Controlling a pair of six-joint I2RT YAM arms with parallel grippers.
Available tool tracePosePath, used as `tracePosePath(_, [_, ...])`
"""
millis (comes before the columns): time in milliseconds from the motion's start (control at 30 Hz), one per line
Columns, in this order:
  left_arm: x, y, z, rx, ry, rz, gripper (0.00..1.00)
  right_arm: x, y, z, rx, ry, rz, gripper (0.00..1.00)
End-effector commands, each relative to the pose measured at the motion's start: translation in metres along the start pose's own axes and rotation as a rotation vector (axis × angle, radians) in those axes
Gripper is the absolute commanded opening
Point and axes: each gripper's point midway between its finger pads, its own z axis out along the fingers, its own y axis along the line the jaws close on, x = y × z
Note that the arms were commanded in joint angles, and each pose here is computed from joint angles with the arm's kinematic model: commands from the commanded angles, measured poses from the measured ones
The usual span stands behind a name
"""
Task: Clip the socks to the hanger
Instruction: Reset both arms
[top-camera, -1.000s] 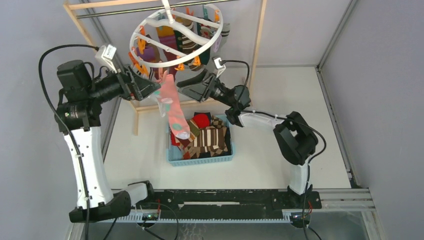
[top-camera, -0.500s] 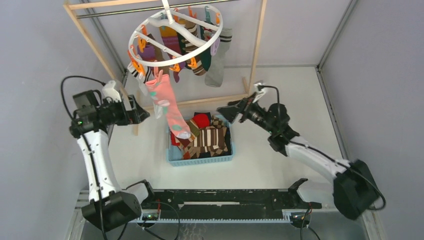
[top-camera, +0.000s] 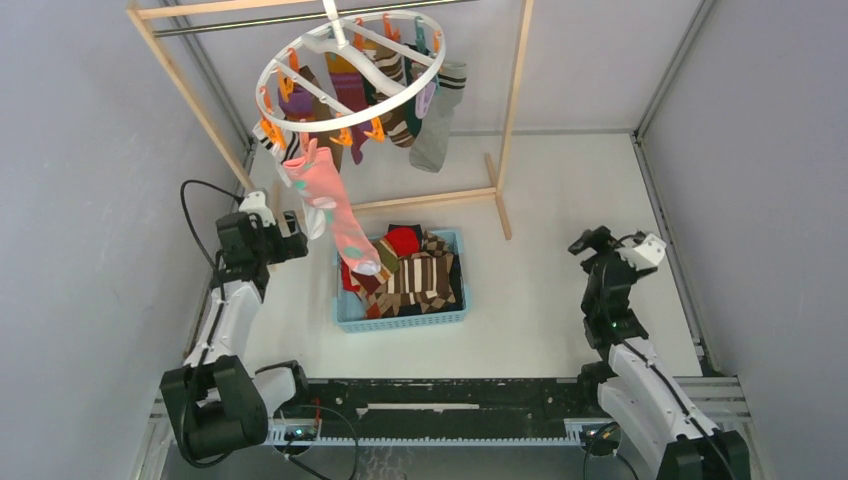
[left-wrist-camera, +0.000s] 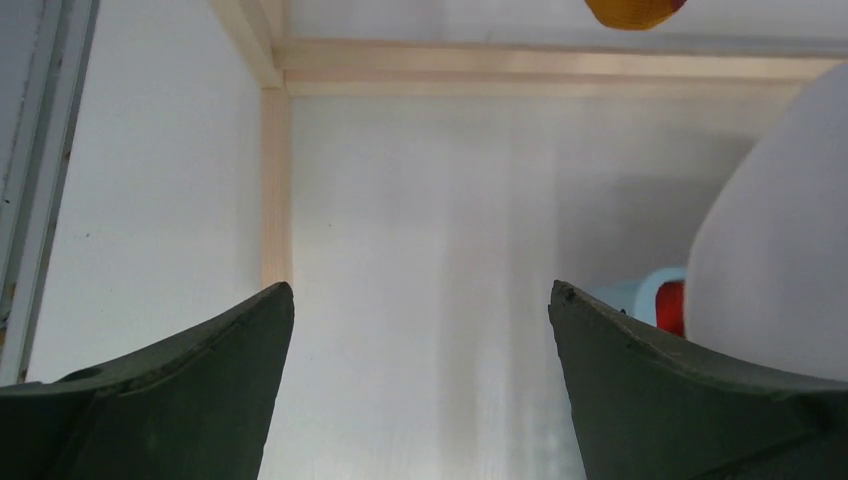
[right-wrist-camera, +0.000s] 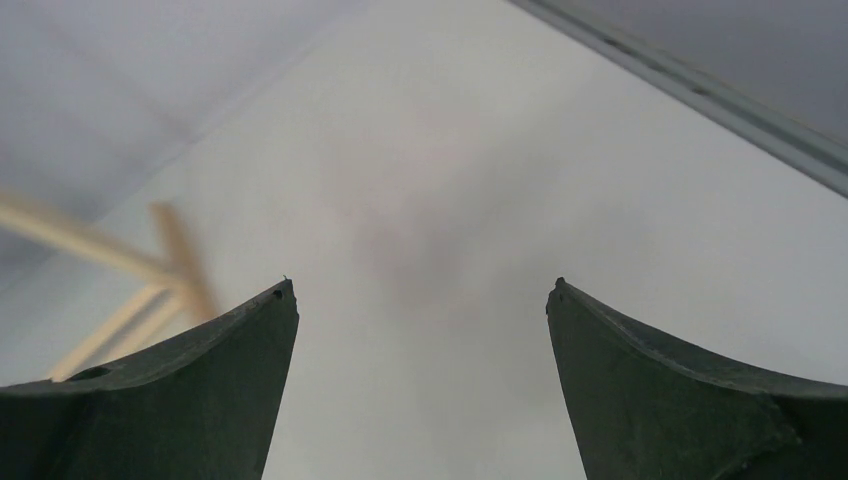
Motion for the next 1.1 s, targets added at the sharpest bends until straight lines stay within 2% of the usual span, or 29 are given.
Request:
tracePosePath(0, [-0.050, 0.005, 0.009, -0.027, -0.304, -0.033, 1.00, -0.003, -0.054, 0.006, 0.176, -0.093, -0.010, 0.99])
tracePosePath(200, [-0.048, 0.008, 0.014, -0.032, -0.469, -0.006, 1.00, 0.012, -0.069, 0.012, 0.109, -0.135, 0.028, 0.99])
tracePosePath(300, [-0.038, 0.013, 0.019, -0.050, -0.504, -0.007, 1.00, 0.009, -0.060, 0.020, 0.051, -0.133, 0.000, 0.99])
tracePosePath(433, [-0.037, 0.014, 0.021, -0.049, -0.569, -0.028, 1.00, 0.008, -0.046, 0.031, -0.014, -0.132, -0.051, 0.99])
tracePosePath(633, [-0.034, 0.004, 0.025, -0.059, -0.552, 0.022, 1.00, 0.017, -0.024, 0.047, -0.141, -0.129, -0.159, 0.96])
tracePosePath(700, [-0.032, 0.002, 0.020, -0.075, -0.589, 0.042, 1.00, 0.033, -0.010, 0.049, -0.208, -0.088, -0.226, 0.99])
tracePosePath(733, [-0.027, -0.002, 0.018, -0.072, -0.607, 0.061, 1.00, 0.032, -0.005, 0.049, -0.225, -0.122, -0.256, 0.99])
tracePosePath(800, [-0.025, -0.004, 0.009, -0.081, -0.692, 0.070, 1.00, 0.039, 0.004, 0.050, -0.213, -0.088, -0.305, 0.99])
tracePosePath(967, [-0.025, 0.006, 0.022, -0.158, -0.606, 0.041, 1.00, 0.046, 0.008, 0.060, -0.225, -0.020, -0.314, 0.99])
tracePosePath(1067, [-0.023, 0.005, 0.023, -0.162, -0.598, 0.047, 1.00, 0.047, 0.013, 0.050, -0.256, -0.061, -0.348, 0.99])
